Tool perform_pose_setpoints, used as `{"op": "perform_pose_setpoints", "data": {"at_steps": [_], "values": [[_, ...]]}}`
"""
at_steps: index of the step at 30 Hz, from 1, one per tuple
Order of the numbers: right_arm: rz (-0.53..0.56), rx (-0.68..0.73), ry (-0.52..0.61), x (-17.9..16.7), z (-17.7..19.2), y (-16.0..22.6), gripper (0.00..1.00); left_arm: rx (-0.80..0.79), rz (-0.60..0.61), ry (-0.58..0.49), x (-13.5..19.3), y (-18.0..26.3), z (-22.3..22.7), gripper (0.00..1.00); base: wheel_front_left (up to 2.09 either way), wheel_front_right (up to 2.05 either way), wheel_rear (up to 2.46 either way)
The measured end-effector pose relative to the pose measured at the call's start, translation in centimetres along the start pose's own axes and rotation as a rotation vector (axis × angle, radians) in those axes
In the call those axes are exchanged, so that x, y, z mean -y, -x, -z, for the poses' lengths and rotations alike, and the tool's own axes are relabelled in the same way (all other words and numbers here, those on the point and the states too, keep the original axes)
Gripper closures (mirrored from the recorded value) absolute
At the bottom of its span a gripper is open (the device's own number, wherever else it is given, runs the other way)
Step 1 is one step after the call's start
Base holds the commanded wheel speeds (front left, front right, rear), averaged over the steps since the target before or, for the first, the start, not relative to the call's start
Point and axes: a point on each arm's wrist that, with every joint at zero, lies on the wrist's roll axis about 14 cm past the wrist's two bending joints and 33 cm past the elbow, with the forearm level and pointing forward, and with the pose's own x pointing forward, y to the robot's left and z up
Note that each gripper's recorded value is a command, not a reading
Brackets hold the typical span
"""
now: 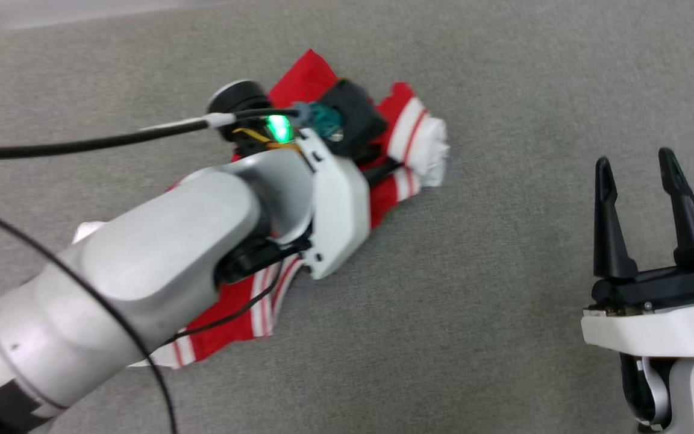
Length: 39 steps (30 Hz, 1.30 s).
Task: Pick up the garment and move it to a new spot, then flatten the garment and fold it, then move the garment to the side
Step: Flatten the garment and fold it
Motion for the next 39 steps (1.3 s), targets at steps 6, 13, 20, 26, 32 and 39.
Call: {"op": "perform_pose_setpoints", "data": {"at_steps": [6,13,20,26,32,39], "values": [[0.045,-0.020,0.012,1.6,0.8,-0.1,0.00,0.069,0.118,0.000,3.2,-4.7,-0.7,1.00,0.00,0.00,0.00],[0.085,-0.056,0.022,3.1,2.1,0.1,0.00,-0.092,0.186,0.075,6.3,-8.0,6.4,1.00,0.00,0.00,0.00],[0.093,-0.073,0.022,3.4,2.9,-0.1,0.00,-0.290,0.258,0.050,10.5,-7.6,12.0,1.00,0.00,0.00,0.00],[0.074,-0.050,0.017,2.7,2.1,-0.4,0.00,-0.200,0.226,0.015,10.3,-7.2,10.3,0.00,0.00,0.00,0.00],[0.039,-0.013,-0.007,1.2,0.1,0.9,0.00,0.041,0.067,-0.055,6.4,-3.6,2.7,0.00,0.00,0.00,0.00],[-0.011,0.031,-0.031,-0.7,-1.5,0.9,0.00,0.045,-0.195,-0.117,-1.0,3.6,-0.1,0.00,0.00,0.00,0.00]]}}
